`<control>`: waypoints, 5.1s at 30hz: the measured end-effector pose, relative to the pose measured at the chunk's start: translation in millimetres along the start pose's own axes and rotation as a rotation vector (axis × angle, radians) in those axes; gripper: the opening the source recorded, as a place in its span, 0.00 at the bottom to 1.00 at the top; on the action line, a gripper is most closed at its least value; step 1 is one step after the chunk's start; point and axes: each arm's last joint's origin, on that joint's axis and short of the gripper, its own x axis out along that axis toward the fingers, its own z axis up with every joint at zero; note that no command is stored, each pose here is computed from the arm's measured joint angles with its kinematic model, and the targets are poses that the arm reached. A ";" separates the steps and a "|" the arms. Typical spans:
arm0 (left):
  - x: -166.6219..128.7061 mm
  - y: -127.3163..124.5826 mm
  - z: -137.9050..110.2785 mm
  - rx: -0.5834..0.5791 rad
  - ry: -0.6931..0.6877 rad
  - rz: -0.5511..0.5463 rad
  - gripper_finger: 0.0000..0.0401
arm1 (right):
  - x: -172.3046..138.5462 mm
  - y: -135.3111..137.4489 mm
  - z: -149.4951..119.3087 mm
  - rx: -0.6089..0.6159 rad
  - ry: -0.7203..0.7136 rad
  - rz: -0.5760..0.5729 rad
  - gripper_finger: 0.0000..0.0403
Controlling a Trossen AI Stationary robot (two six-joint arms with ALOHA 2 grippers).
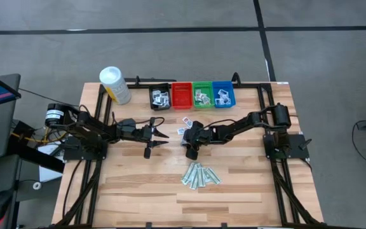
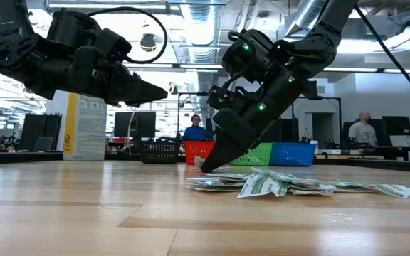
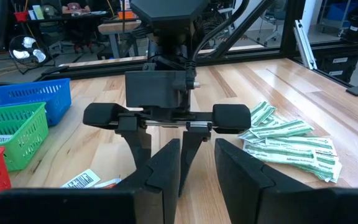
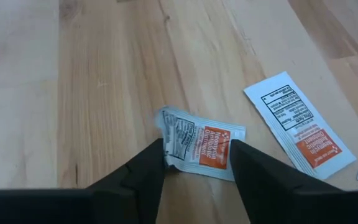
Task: Pick & Place First Aid Supplies
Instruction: Put the orange ointment pack into the green bin
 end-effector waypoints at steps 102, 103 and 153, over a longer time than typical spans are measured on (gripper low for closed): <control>0.0 0.0 0.0 0.000 0.000 0.000 0.25 | -11.4 -0.1 -10.9 0.222 0.093 -0.208 0.15; 0.0 0.0 0.0 0.000 0.000 0.000 0.25 | -14.0 -0.2 -8.8 0.224 0.085 -0.206 0.15; 0.0 -0.1 0.0 0.000 0.000 0.000 0.25 | -64.4 -117.4 32.6 0.359 -0.142 -0.873 0.15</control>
